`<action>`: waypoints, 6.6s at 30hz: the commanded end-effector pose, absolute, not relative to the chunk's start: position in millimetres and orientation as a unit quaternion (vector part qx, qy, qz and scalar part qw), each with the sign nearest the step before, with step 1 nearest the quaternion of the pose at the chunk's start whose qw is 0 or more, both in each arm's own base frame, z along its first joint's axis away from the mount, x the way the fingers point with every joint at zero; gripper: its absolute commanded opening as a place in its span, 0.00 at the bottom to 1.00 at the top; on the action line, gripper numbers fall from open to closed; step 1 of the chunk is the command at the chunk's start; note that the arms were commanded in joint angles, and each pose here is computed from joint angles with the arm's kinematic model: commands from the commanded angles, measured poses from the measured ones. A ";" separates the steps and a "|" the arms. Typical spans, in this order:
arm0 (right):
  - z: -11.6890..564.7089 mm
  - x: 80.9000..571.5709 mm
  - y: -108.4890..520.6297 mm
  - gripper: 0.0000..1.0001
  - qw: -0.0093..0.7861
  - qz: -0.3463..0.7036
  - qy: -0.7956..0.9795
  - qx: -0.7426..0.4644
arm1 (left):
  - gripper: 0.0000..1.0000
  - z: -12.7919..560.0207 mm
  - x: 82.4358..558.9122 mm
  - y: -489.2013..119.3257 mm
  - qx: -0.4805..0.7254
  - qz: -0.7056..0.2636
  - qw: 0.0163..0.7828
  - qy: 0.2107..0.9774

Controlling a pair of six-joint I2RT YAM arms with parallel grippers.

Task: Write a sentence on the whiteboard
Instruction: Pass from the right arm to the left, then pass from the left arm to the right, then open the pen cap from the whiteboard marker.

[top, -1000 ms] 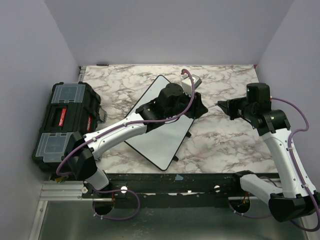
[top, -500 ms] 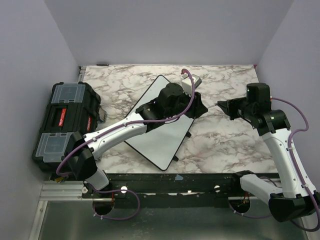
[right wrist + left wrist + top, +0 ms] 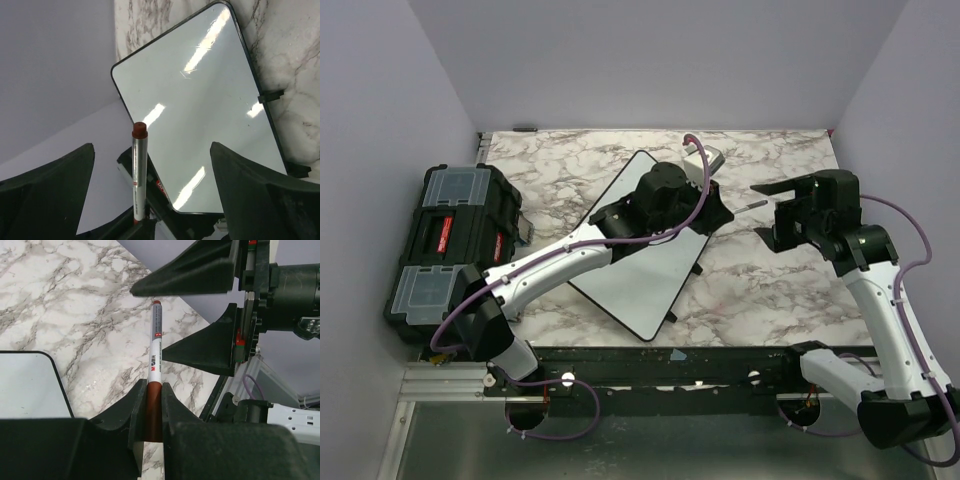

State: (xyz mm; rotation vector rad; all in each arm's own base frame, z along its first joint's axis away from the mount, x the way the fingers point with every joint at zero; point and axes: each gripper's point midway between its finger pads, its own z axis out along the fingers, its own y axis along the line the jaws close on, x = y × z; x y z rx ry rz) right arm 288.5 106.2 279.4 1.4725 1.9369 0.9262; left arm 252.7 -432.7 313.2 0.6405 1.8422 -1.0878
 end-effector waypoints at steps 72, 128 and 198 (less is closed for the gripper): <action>474.3 181.2 210.4 0.73 0.440 0.647 0.572 -0.247 | 0.00 473.1 155.4 -325.7 0.336 -0.612 0.375 0.610; 456.5 187.7 212.3 0.39 0.417 0.630 0.599 -0.264 | 0.00 466.3 185.6 -359.6 0.320 -0.631 0.339 0.620; 437.1 186.4 209.9 0.01 0.414 0.623 0.622 -0.231 | 0.64 446.7 180.4 -320.7 0.274 -0.631 0.352 0.635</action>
